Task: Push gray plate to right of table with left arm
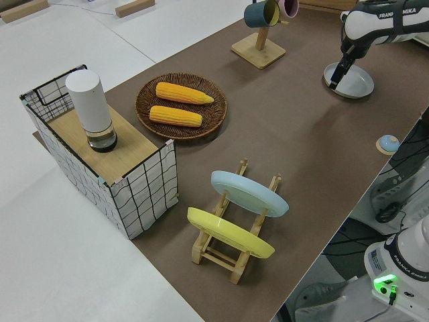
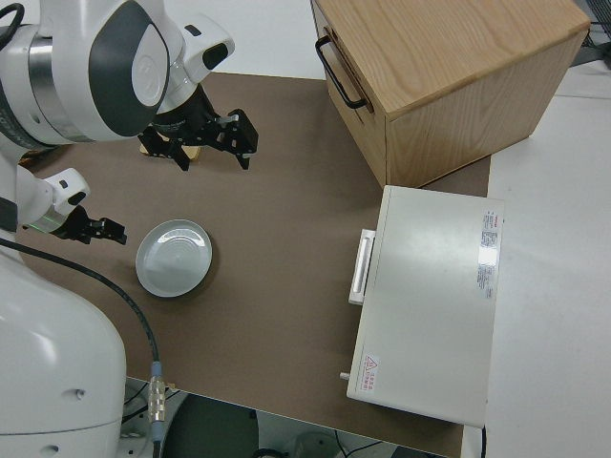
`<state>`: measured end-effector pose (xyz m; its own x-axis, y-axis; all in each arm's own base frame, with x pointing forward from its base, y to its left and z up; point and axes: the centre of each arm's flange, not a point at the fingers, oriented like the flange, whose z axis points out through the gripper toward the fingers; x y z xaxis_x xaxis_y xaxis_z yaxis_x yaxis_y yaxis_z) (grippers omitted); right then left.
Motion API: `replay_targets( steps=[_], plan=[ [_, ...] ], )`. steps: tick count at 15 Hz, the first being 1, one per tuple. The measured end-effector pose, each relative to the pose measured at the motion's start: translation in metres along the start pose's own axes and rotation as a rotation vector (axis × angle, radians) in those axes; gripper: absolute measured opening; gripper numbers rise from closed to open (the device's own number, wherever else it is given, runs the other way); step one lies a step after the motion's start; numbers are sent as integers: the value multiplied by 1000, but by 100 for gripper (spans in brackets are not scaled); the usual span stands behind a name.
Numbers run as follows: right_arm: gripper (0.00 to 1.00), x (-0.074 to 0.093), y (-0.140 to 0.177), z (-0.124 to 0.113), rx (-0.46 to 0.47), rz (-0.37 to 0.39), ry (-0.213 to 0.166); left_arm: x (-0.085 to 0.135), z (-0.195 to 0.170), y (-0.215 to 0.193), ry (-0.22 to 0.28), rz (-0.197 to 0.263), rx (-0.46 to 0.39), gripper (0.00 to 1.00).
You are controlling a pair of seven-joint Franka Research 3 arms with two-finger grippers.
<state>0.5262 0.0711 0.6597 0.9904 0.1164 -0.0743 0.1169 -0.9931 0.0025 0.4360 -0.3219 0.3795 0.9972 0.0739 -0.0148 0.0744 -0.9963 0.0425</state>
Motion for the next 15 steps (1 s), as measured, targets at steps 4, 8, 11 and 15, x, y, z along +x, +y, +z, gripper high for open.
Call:
replay_targets(
  steps=[4, 8, 11, 15],
  plan=[
    [99, 0, 0, 0, 0, 0, 0, 35, -83, -83, -64, 90, 53, 100],
    [99, 0, 0, 0, 0, 0, 0, 72, -161, -164, -87, 145, 39, 100],
    [99, 0, 0, 0, 0, 0, 0, 88, -197, -213, -85, 117, 23, 100],
    [99, 0, 0, 0, 0, 0, 0, 96, -243, -240, -29, 122, 12, 100]
  ],
)
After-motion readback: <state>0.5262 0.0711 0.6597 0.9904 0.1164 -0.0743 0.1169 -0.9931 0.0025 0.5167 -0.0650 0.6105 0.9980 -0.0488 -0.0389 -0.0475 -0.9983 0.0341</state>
